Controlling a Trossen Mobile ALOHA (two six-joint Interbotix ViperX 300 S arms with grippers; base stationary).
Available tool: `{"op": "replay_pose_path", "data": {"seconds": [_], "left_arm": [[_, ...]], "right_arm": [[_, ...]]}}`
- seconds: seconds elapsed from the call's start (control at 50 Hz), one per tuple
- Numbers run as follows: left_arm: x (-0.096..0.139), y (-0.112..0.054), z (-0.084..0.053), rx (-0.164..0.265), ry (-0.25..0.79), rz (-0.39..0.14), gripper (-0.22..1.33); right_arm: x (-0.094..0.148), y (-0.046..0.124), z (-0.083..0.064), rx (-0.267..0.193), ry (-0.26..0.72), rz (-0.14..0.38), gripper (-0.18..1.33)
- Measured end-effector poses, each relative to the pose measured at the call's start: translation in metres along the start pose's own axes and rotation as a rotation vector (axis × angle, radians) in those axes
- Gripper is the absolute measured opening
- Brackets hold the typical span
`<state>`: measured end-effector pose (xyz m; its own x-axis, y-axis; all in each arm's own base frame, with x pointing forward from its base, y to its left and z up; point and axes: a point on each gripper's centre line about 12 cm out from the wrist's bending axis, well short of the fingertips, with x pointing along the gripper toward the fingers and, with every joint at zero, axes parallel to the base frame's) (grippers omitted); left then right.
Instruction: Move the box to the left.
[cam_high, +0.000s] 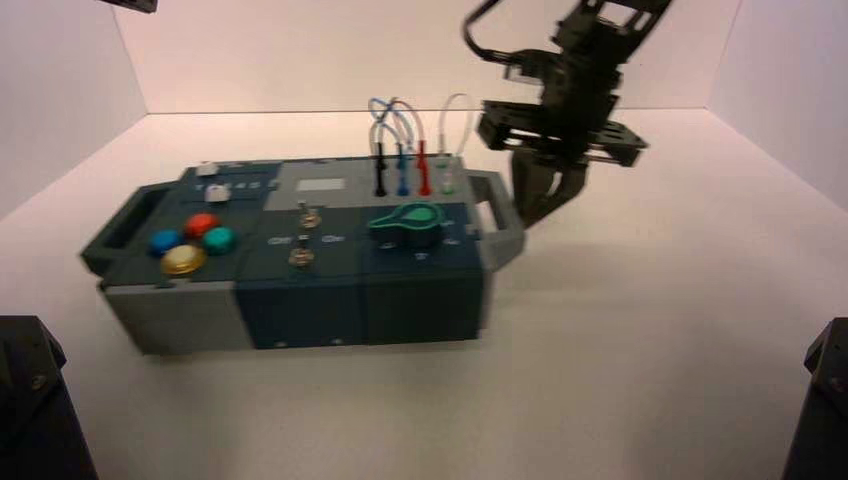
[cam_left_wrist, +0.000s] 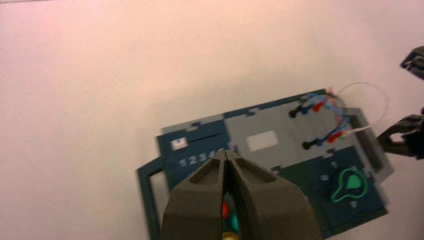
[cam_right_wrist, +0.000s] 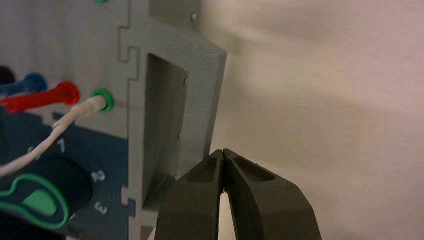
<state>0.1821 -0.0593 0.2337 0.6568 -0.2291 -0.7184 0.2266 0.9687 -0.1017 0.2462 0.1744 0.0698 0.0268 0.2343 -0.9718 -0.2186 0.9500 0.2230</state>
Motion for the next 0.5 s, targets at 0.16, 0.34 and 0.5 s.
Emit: {"op": "replay_pose_path", "data": {"seconds": [0.16, 0.34, 0.5], "left_arm": [[0.0, 0.0, 0.0, -0.001, -0.002, 0.0, -0.16], [0.0, 0.0, -0.001, -0.001, 0.0, -0.001, -0.16], [0.0, 0.0, -0.001, -0.003, 0.002, -0.001, -0.16]], "right_arm": [[-0.001, 0.021, 0.005, -0.03, 0.005, 0.027, -0.15], [-0.002, 0.052, 0.009, -0.081, 0.01, 0.065, -0.15], [-0.001, 0.072, 0.007, -0.125, 0.015, 0.085, -0.15]]}}
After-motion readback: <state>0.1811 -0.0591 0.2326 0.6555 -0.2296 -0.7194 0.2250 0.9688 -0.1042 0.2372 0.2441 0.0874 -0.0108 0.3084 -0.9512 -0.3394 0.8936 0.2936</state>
